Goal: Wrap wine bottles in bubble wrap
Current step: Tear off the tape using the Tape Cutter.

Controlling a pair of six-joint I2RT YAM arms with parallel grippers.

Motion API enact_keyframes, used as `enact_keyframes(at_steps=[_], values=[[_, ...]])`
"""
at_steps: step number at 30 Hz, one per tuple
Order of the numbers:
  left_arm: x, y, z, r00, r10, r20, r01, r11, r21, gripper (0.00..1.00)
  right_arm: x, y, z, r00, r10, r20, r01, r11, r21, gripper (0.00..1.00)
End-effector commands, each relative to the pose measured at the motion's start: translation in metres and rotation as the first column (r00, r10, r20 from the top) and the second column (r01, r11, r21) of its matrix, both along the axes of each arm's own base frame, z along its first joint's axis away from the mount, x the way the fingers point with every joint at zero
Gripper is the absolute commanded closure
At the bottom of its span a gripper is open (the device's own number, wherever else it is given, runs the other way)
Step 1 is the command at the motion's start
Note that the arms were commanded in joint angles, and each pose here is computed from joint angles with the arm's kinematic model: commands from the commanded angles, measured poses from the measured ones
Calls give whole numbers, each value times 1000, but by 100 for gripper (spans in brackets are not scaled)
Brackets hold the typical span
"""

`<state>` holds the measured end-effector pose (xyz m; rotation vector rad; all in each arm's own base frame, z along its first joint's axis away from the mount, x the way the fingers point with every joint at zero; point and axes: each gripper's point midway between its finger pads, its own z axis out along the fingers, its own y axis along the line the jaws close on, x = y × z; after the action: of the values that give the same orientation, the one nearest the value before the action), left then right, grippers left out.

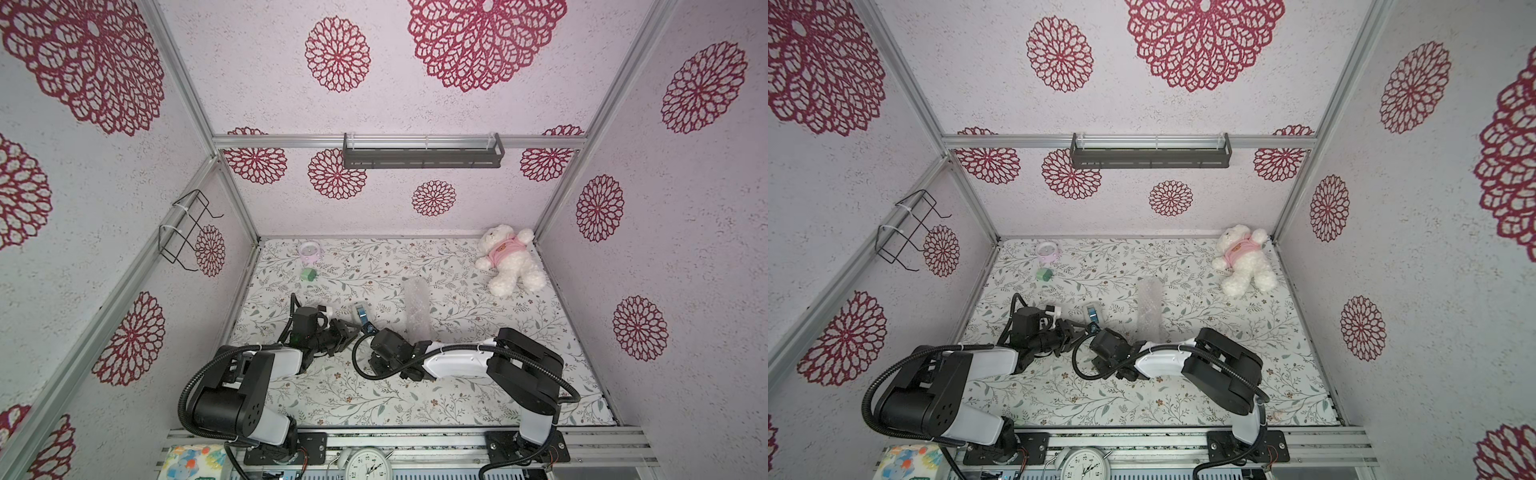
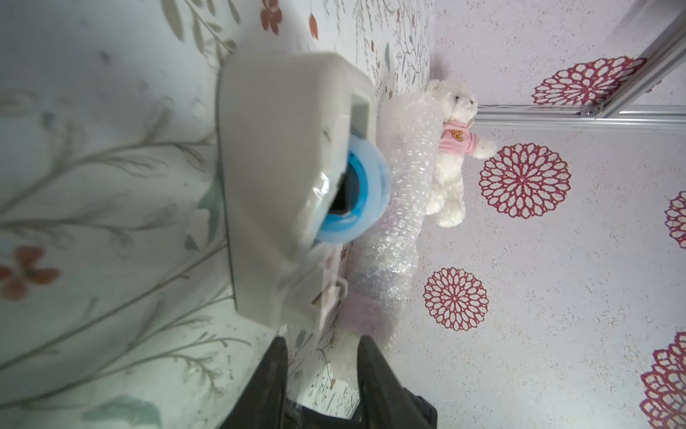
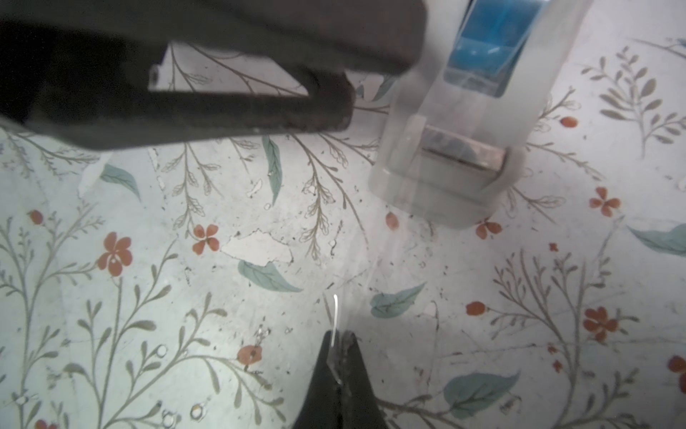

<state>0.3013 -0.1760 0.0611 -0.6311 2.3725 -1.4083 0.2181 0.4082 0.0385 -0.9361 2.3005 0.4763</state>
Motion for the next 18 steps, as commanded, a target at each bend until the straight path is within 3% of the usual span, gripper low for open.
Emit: enact_keyframes(at_steps=[1, 15, 18], values=[[-3, -10, 3, 1000, 3, -16, -3, 1000, -10, 67, -6, 2, 16, 1000, 8, -15, -7, 999, 47, 100], [-5, -23, -20, 998, 17, -64, -17, 1000, -3, 71, -9, -2, 18, 1000, 7, -18, -6, 998, 63, 100], [-1, -26, -20, 998, 23, -56, -24, 1000, -18, 77, -8, -3, 19, 1000, 6, -15, -5, 998, 62, 100]])
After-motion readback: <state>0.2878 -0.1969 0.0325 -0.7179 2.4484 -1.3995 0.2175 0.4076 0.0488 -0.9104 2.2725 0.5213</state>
